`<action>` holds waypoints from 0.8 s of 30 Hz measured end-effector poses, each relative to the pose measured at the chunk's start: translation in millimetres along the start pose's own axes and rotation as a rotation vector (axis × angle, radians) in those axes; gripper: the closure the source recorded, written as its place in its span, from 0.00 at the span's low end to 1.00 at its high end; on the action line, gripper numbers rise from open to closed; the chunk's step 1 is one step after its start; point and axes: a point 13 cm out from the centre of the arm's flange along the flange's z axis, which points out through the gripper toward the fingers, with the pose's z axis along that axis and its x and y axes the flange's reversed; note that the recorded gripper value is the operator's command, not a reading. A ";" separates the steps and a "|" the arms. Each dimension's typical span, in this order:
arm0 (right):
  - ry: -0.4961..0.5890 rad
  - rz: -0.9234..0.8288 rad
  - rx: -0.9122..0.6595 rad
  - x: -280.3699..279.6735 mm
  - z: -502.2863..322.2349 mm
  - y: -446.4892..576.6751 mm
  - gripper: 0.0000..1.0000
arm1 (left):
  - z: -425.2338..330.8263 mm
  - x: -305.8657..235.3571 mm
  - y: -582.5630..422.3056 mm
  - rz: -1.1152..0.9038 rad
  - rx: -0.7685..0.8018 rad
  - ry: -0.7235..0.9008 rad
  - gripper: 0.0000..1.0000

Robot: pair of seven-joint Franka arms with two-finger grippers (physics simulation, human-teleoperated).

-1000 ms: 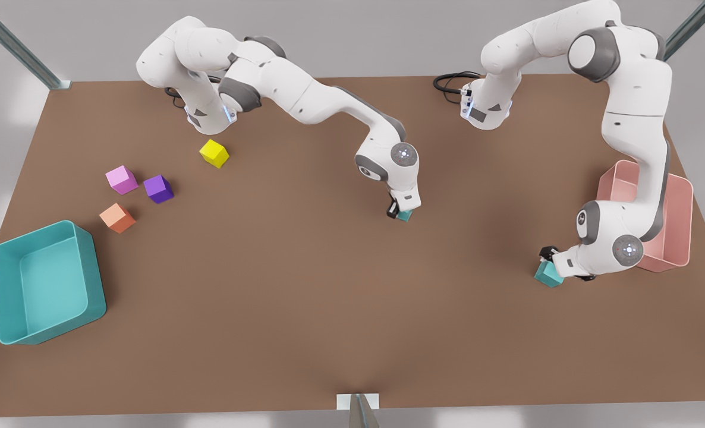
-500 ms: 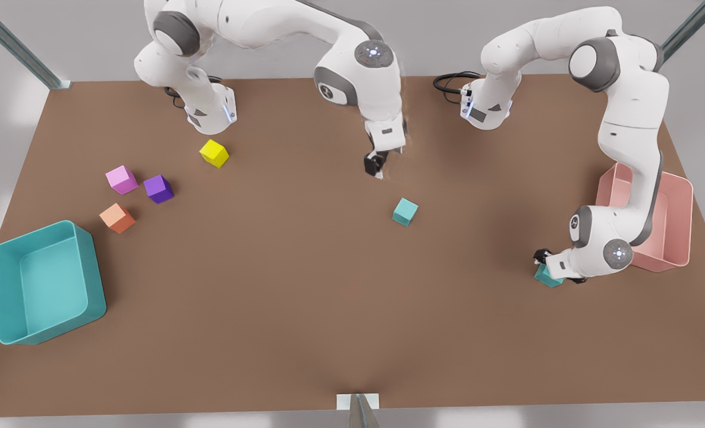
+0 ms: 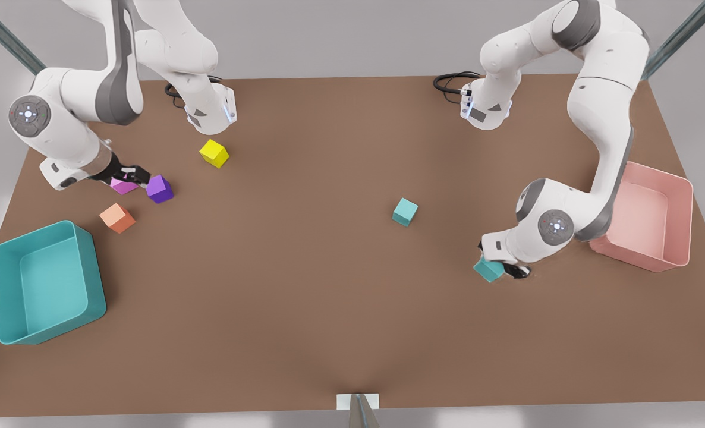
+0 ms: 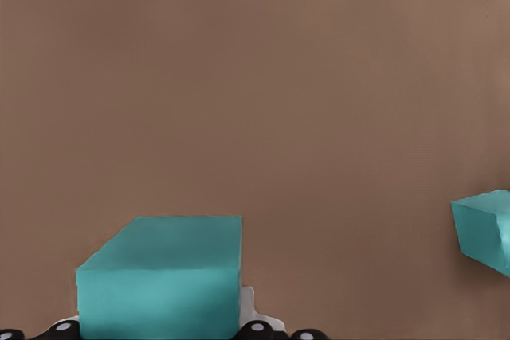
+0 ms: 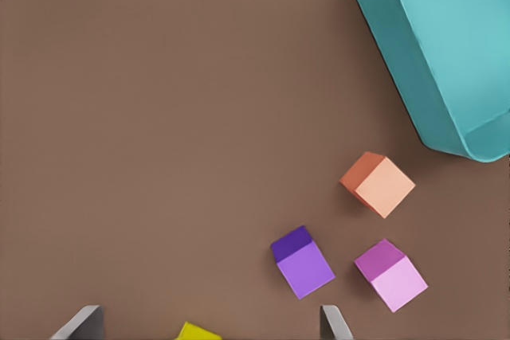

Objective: Stack the two blue cubes on top of each other

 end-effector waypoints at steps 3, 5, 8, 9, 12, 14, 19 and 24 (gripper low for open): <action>-0.019 -0.001 0.002 -5.0 -4.1 -3.1 0.00 | -6.3 -30.3 -98.6 0.038 -0.003 0.042 0.31; -0.024 -0.004 0.001 -7.4 -4.0 -5.3 0.00 | -4.1 -34.0 -145.6 0.026 0.009 0.064 0.31; -0.031 -0.013 0.001 -9.5 -4.4 -4.4 0.00 | 19.1 -7.7 -189.3 -0.024 -0.015 0.122 0.30; -0.033 -0.014 0.000 -9.9 -4.5 -4.7 0.00 | 24.2 -2.7 -197.3 -0.048 -0.022 0.127 0.30; -0.044 -0.015 -0.004 -12.8 -8.0 -6.3 0.00 | 26.8 -4.1 -221.1 -0.113 -0.028 0.112 0.30; -0.049 -0.017 -0.005 -14.2 -10.0 -6.7 0.00 | 32.0 -5.9 -230.7 -0.159 -0.023 0.104 0.30; -0.055 -0.022 -0.007 -15.5 -11.4 -7.2 0.00 | 57.0 -1.3 -245.2 -0.253 -0.012 0.100 0.30; -0.056 -0.028 -0.007 -15.9 -11.5 -7.1 0.00 | 74.7 0.4 -251.5 -0.332 0.001 0.090 0.30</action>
